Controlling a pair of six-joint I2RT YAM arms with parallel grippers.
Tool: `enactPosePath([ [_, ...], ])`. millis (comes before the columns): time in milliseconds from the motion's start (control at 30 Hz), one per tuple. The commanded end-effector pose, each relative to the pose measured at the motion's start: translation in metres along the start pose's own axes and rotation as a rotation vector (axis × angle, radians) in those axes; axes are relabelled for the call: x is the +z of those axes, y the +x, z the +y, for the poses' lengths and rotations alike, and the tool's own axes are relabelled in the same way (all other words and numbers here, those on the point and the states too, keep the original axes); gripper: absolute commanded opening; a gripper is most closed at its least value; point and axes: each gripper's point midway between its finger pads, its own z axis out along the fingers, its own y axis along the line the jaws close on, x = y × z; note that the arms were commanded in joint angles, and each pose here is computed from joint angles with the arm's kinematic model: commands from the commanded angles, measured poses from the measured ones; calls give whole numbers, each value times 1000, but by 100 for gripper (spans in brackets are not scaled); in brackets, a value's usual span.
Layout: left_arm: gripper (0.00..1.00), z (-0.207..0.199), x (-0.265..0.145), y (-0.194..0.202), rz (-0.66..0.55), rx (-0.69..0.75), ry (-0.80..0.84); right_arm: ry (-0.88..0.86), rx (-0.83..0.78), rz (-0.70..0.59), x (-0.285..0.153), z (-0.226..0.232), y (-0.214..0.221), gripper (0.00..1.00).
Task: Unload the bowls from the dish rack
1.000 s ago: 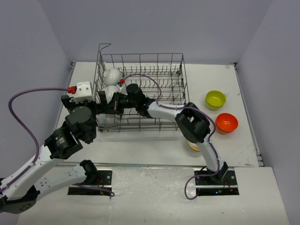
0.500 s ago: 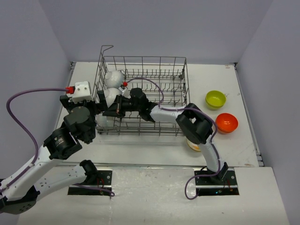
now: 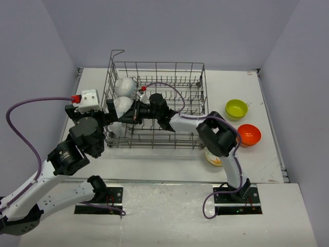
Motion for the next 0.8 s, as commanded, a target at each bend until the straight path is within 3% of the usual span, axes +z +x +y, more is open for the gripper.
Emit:
enactPosePath([
  [0,100,2,2,-7,-17,-53,-18,-172,-141,-36,-24,79,-16,0],
  [767,100,14,-3,-19,-44,-170,-47,-342,-411,-21,-77,160,-15,0],
])
